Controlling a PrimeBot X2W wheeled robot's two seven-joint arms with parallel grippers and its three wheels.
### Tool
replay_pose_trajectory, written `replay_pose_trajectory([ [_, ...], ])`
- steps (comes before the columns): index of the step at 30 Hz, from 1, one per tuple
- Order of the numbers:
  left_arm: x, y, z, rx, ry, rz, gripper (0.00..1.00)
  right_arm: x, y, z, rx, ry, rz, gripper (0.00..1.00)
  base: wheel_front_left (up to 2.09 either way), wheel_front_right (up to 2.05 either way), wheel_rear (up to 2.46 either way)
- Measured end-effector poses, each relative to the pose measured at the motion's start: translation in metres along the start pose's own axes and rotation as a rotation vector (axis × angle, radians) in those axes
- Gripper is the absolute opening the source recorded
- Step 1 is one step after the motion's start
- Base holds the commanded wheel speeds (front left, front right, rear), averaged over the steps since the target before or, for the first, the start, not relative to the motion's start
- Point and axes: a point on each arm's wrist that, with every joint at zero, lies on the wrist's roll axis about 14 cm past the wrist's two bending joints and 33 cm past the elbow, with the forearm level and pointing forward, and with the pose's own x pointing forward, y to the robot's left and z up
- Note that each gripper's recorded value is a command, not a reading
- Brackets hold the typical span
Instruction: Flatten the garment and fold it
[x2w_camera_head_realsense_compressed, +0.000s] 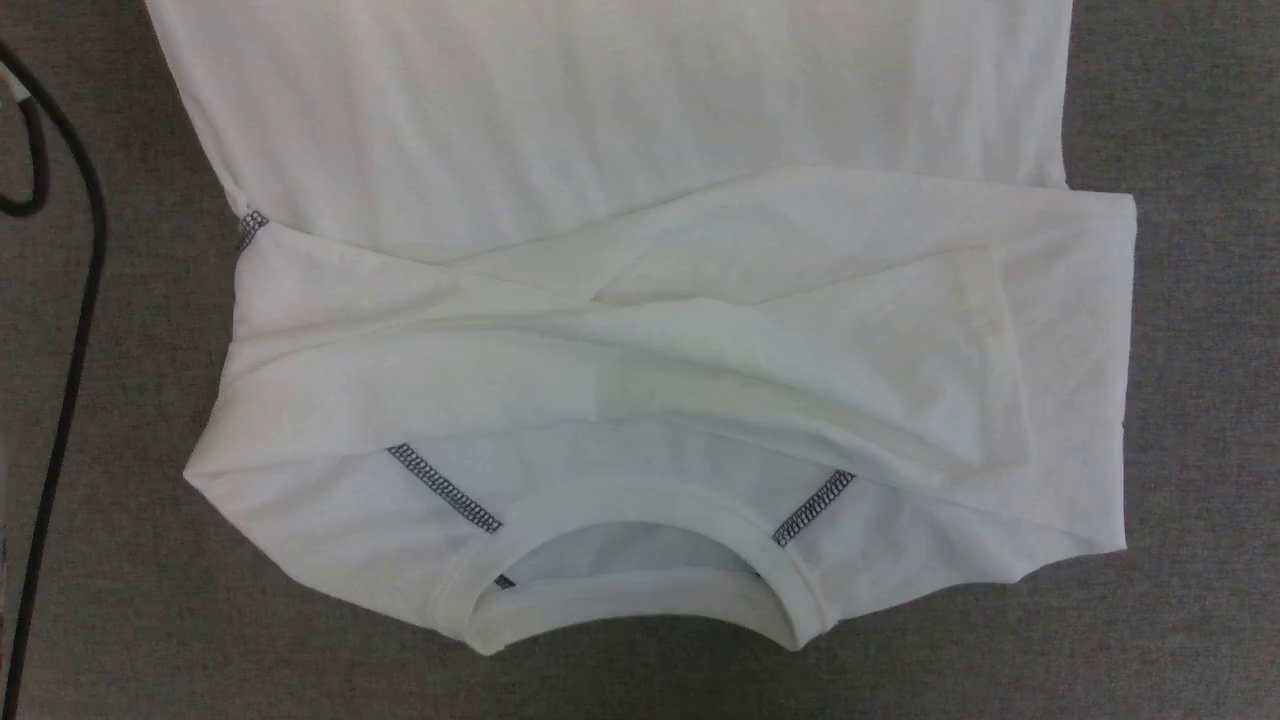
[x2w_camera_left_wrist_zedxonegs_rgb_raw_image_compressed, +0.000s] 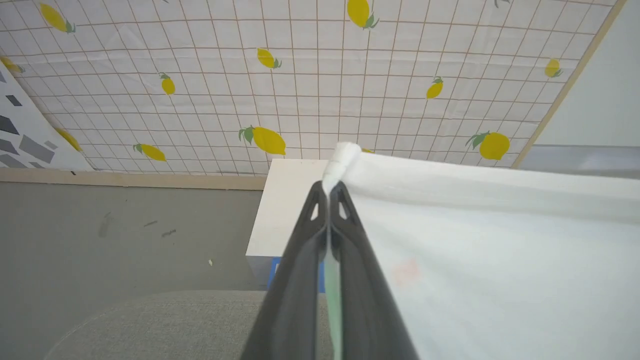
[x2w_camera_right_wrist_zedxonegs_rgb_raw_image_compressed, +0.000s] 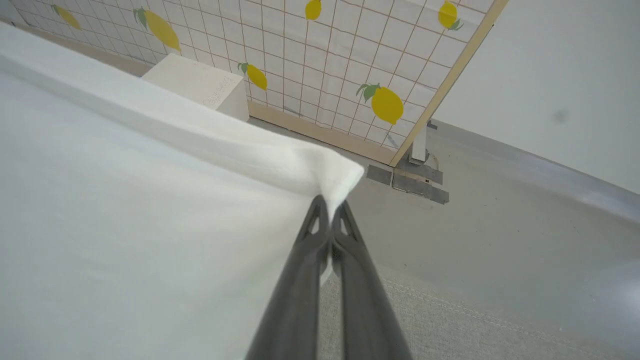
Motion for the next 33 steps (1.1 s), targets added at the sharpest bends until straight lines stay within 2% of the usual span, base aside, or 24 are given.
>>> replay_pose_trajectory([
  [4,-0.016,-0.008,0.001,0.012,-0.018,-0.062,0.0,-0.013,0.013,0.004,0.022,-0.038,0.046,0.0,0.0,0.0,0.0],
  [6,-0.03,-0.011,-0.013,0.04,0.016,-0.094,0.0,-0.024,0.017,-0.005,0.028,-0.032,0.063,0.0,0.0,0.0,0.0],
  [12,-0.08,-0.006,-0.029,0.027,0.04,-0.108,0.0,-0.065,0.036,-0.035,0.102,-0.017,0.13,0.0,0.0,0.0,0.0],
  [19,-0.155,-0.012,-0.031,-0.078,0.037,-0.127,0.0,-0.129,0.059,-0.073,0.239,0.039,0.189,0.0,0.0,0.0,0.0],
  [27,-0.246,-0.035,-0.053,-0.146,0.095,-0.167,0.0,-0.196,0.067,-0.104,0.386,0.056,0.181,0.0,0.0,0.0,0.0],
  [33,-0.291,-0.039,-0.066,-0.226,0.119,-0.129,0.0,-0.23,0.081,-0.119,0.459,0.051,0.184,0.0,0.0,0.0,0.0],
])
